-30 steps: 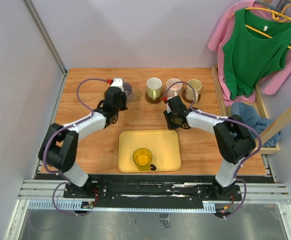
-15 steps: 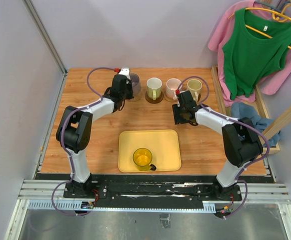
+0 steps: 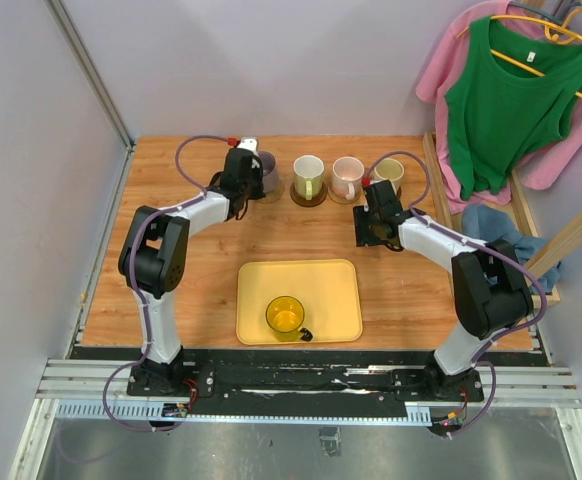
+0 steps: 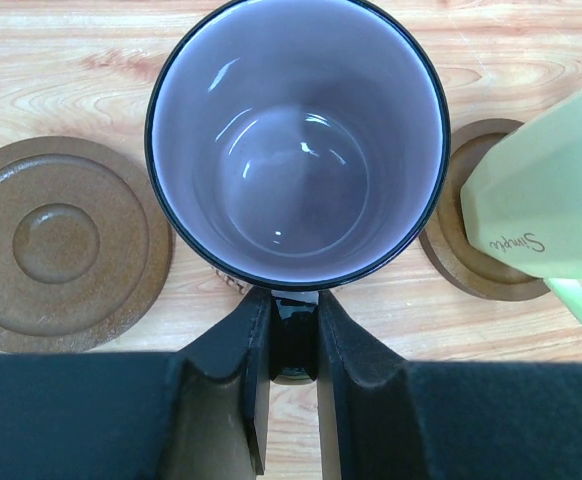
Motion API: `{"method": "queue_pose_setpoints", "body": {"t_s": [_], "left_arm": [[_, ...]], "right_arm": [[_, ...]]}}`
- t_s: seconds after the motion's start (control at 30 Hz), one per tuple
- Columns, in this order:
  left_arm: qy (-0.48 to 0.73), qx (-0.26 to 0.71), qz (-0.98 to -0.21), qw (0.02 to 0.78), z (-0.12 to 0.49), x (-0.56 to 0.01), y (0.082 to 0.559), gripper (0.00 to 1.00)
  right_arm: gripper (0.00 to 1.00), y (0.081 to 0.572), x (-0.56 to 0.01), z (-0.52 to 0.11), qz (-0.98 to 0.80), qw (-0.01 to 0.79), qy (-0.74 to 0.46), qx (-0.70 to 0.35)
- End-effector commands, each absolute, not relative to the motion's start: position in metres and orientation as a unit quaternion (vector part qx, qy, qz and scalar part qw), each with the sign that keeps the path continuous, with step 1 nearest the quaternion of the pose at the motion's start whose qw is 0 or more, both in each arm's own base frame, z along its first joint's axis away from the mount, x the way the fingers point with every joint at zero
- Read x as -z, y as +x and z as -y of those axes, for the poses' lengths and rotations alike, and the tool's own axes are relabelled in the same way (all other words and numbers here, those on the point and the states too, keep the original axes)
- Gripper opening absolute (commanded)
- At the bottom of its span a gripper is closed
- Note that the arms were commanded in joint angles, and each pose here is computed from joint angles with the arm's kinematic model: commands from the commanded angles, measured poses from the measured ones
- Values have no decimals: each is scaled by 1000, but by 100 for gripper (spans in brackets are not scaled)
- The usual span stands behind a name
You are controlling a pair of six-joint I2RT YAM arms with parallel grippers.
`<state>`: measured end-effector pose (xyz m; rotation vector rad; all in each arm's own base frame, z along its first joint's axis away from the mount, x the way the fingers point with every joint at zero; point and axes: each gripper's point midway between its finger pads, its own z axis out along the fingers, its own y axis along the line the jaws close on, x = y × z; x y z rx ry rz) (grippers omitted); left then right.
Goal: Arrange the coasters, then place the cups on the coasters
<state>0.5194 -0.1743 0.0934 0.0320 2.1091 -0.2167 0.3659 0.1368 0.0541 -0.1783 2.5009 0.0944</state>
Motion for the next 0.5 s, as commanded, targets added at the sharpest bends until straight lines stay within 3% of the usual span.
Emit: {"method": "queue_pose_setpoints", "body": {"t_s": [0.0,0.47], "left_arm": [[6,110,-834,541,182,-134,542,1],[11,110,-843,527,181,-128,534,0]], "right_arm": [[49,365,-50,-135,-950,305,-56,-44],[48,364,-49,-138,-950,302,-57,-52]]}}
